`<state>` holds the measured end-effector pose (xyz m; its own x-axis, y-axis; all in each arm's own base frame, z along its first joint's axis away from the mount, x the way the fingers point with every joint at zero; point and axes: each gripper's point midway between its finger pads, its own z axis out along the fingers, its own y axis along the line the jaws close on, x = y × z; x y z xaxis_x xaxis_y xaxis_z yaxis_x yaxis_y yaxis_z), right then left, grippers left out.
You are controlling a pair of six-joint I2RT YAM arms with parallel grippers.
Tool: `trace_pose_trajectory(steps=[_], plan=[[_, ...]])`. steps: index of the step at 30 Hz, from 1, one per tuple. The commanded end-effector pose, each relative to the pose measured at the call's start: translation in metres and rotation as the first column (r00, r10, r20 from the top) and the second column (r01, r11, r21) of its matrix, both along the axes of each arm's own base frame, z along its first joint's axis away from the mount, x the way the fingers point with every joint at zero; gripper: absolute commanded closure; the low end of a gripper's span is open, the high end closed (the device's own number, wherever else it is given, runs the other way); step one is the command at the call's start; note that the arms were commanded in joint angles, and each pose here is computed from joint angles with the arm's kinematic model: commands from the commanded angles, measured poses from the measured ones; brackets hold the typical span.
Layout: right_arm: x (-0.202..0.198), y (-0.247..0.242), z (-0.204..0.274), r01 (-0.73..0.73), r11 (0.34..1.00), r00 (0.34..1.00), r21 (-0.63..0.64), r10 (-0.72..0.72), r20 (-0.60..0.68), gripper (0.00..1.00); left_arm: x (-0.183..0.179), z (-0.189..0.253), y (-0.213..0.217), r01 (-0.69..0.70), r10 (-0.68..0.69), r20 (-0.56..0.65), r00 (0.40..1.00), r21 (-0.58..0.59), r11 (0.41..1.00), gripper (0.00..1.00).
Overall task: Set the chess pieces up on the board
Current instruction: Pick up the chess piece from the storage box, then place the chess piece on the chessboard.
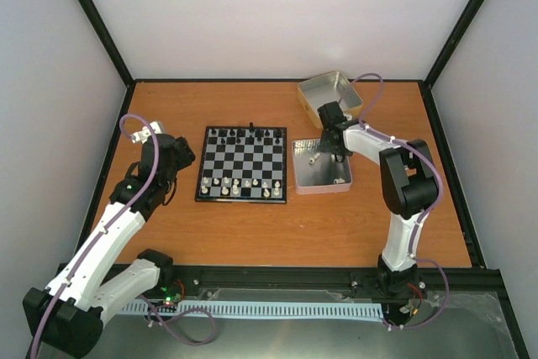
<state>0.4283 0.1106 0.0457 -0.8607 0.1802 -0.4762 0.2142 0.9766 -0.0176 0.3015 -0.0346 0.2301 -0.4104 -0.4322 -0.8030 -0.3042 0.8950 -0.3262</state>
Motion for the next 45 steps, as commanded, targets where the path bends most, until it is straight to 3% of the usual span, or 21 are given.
trace_pose_trajectory(steps=[1,13,21,31,45], plan=[[0.008,0.000,0.005,-0.023,1.000,0.999,-0.002,0.023,0.022,0.94,0.003,0.023,0.003,-0.004,0.003,0.049,0.999,0.011,1.000,0.30],[-0.027,0.041,0.074,-0.153,0.983,0.980,0.105,0.137,0.143,0.96,0.006,0.022,-0.001,0.007,-0.007,0.047,0.999,0.003,1.000,0.30],[-0.079,0.132,0.105,-0.372,0.908,0.921,0.193,0.334,0.200,0.95,0.007,0.021,-0.002,0.008,-0.008,0.045,0.999,-0.001,1.000,0.30],[-0.143,0.235,0.095,-0.600,0.781,0.798,0.174,0.567,0.204,0.95,0.007,0.017,-0.001,0.005,-0.005,0.036,0.999,0.001,1.000,0.30],[-0.139,0.287,0.060,-0.662,0.736,0.748,0.143,0.636,0.190,0.95,0.006,0.015,-0.001,0.004,-0.004,0.030,1.000,0.001,1.000,0.30]])
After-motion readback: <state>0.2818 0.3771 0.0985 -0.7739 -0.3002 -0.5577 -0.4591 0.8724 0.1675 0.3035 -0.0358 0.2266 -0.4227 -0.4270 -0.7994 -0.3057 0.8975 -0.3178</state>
